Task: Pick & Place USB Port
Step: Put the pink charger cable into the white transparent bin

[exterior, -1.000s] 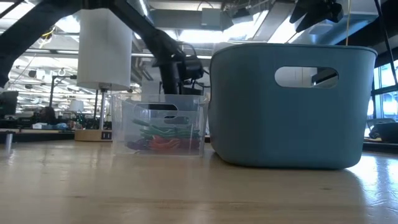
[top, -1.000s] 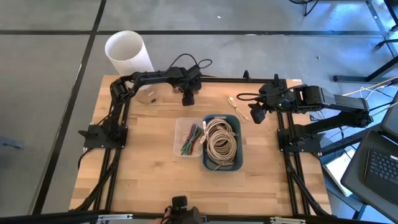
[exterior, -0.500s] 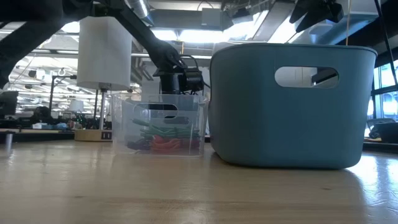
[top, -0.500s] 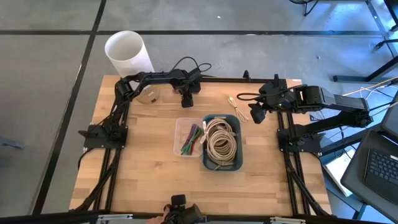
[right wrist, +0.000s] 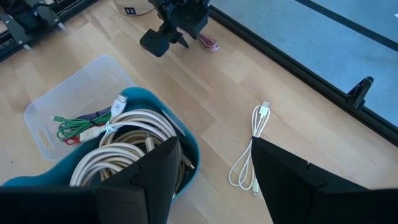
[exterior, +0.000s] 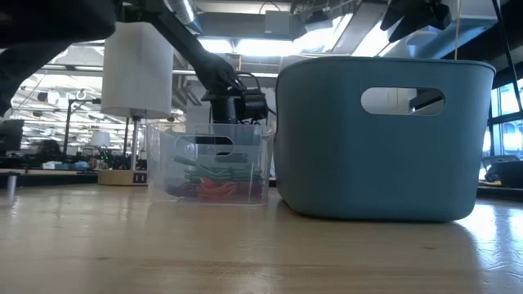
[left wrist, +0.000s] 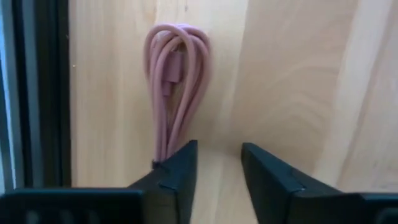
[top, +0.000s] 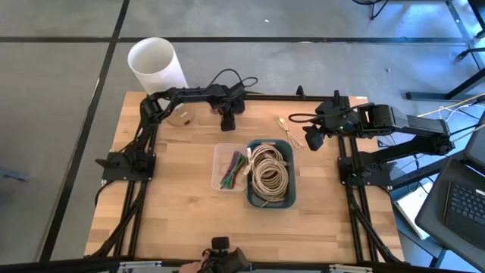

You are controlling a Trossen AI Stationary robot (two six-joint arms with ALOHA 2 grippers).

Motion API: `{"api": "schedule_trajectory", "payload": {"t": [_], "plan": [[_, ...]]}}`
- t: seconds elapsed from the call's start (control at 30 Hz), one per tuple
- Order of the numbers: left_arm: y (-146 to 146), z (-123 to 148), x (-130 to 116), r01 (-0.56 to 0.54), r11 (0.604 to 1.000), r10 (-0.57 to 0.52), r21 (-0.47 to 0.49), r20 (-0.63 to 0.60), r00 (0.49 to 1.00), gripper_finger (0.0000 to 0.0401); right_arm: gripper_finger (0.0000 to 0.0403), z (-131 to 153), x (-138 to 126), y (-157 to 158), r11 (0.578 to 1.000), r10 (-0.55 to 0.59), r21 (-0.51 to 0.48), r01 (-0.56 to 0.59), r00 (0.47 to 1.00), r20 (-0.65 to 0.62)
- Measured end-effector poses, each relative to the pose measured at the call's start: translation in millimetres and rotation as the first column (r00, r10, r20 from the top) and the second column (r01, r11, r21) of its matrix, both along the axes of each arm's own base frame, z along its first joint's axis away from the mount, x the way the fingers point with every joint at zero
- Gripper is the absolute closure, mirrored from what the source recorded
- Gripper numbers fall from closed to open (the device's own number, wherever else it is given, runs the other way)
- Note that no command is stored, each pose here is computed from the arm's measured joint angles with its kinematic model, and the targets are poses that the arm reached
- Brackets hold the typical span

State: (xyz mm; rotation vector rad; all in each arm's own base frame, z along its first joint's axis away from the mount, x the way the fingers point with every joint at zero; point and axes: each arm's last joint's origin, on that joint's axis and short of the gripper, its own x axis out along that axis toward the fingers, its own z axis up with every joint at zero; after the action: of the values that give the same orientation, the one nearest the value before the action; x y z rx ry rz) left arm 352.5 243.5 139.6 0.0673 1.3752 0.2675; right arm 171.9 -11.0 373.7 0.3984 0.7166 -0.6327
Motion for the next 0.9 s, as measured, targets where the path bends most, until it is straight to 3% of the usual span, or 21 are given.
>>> {"api": "schedule_trajectory", "payload": {"t": [0.2,0.5,0.9], "plan": [[-1,-1,1,-0.013,1.0,0.013,-0.02,0.013,1.0,0.0389,0.0197,0,0,0,1.0,0.0,0.0,0.0,1.0,0.0],[-6,0,5,-0.002,1.0,0.002,0.003,0.014,1.0,0.04,0.0197,0,0,0,1.0,0.001,-0.001,-0.001,1.0,0.0],[-16,12,17,0.103,0.993,-0.102,0.055,-0.028,0.994,0.04,0.0197,0,0,0,1.0,0.005,-0.004,-0.005,1.0,-0.003]]}}
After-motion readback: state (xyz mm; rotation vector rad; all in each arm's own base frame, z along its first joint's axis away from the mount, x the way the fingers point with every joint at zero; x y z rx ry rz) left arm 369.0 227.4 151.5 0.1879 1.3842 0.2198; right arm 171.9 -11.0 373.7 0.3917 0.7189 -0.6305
